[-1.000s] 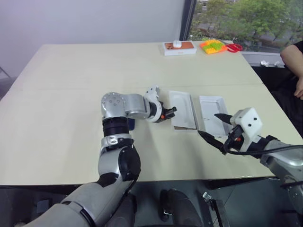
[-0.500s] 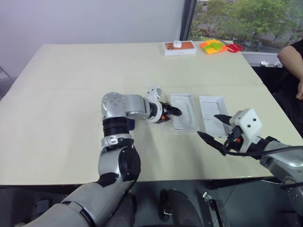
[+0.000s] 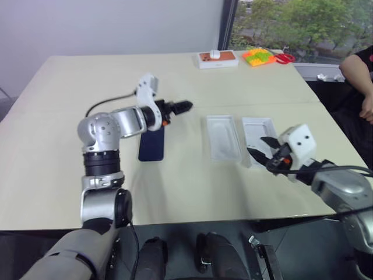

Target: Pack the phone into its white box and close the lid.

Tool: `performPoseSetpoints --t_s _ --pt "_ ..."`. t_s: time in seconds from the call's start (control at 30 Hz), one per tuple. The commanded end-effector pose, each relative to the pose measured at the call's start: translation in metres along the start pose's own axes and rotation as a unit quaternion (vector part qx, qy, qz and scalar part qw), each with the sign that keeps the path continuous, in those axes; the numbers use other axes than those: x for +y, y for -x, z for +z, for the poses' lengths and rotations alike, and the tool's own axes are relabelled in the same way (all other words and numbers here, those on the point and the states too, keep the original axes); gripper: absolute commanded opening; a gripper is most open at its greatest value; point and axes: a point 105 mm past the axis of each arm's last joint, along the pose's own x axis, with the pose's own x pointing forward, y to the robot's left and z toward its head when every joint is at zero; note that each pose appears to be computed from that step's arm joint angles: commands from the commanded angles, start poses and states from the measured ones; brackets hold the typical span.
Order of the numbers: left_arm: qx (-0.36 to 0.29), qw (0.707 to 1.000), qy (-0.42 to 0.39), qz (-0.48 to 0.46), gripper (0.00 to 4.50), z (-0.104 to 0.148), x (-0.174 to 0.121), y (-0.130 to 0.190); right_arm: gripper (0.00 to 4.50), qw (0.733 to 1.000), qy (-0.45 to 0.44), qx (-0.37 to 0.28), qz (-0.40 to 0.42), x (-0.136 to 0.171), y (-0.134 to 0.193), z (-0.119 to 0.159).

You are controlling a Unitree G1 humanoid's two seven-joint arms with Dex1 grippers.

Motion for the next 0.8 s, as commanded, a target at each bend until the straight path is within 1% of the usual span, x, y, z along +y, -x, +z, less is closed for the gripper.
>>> performPoseSetpoints --t_s 0.03,0.07,0.1,0.13,0.17,0.27,0.4,0.53,0.63,0.8 --pt "-0.045 0.996 -0.044 -0.056 4.5 0.021 -0.009 0.01 0.77 1.0 0.007 0.017 -0.024 -0.01 -0.01 0.001" --pt "-0.043 0.995 -0.062 -0.072 4.5 0.021 -0.011 0.013 0.14 0.999 0.01 0.028 -0.034 -0.014 -0.014 -0.001" --pt "-0.036 0.991 -0.096 -0.088 4.5 0.019 -0.014 0.017 0.06 0.998 0.016 0.037 -0.042 -0.017 -0.019 -0.001" --pt "-0.016 0.984 -0.144 -0.107 4.5 0.011 -0.016 0.021 0.06 0.998 0.021 0.043 -0.042 -0.018 -0.025 -0.001" --pt "0.0 0.977 -0.174 -0.12 4.5 0.003 -0.017 0.024 0.06 0.998 0.024 0.046 -0.04 -0.017 -0.028 -0.001" --pt "0.051 0.957 -0.245 -0.149 4.5 -0.021 -0.011 0.032 0.06 0.998 0.022 0.056 -0.032 -0.015 -0.04 0.0" --pt "0.094 0.939 -0.281 -0.174 4.5 -0.041 0.0 0.043 0.06 0.995 0.046 0.087 -0.024 -0.011 -0.05 -0.004" --pt "0.146 0.917 -0.318 -0.192 4.5 -0.065 0.014 0.057 0.06 0.995 0.038 0.094 0.007 0.002 -0.061 0.0" --pt "0.19 0.898 -0.331 -0.221 4.5 -0.085 0.019 0.074 0.06 0.992 0.035 0.12 0.036 0.014 -0.068 -0.004" --pt "0.204 0.889 -0.343 -0.225 4.5 -0.095 0.022 0.078 0.06 0.987 0.019 0.153 0.046 0.016 -0.073 -0.013"
